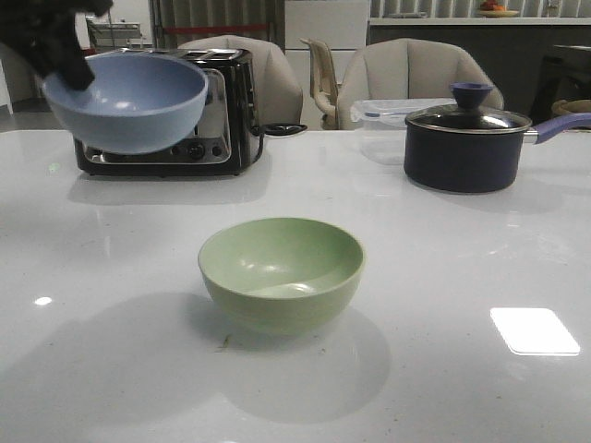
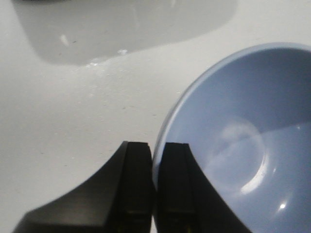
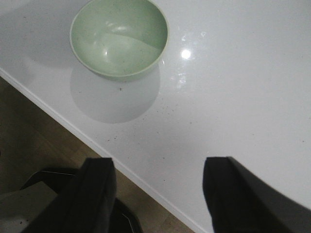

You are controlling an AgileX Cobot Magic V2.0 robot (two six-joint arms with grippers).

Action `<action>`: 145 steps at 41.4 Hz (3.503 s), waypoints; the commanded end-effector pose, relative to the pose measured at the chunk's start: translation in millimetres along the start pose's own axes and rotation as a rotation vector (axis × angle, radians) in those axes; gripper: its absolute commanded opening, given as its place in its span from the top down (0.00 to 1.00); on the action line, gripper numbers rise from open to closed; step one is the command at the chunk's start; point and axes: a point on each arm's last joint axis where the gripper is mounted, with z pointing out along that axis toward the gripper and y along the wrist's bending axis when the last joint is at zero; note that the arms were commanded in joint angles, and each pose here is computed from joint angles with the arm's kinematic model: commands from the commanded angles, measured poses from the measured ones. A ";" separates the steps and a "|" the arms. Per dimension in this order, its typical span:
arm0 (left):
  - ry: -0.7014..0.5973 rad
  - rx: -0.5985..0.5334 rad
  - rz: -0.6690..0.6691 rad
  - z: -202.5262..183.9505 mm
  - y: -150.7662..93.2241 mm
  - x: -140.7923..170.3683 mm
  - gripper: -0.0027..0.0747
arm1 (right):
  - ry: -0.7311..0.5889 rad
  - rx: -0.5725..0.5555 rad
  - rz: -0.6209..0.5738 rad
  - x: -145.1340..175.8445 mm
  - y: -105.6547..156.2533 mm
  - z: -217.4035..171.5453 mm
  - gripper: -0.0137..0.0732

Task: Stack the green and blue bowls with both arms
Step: 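Lift the blue bowl and carry it over the green bowl, then lower the blue bowl into the green bowl and open the left gripper, then raise the left gripper away from the stacked bowls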

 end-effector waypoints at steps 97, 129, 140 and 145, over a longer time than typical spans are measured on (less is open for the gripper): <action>-0.220 0.288 0.378 -82.8 -147.8 63.2 0.43 | -0.086 0.011 -0.011 -11.5 -0.9 -7.1 0.27; -0.346 0.256 0.324 -175.3 -112.7 163.3 0.43 | -0.086 0.011 -0.011 -11.5 -0.9 -7.1 0.27; -0.376 0.252 0.378 -164.3 -111.4 171.5 0.43 | -0.082 0.012 -0.011 -11.4 -1.0 -6.5 0.27; -0.373 0.251 0.382 -161.8 -111.6 172.1 0.43 | -0.085 0.012 -0.011 -11.9 -1.0 -6.0 0.27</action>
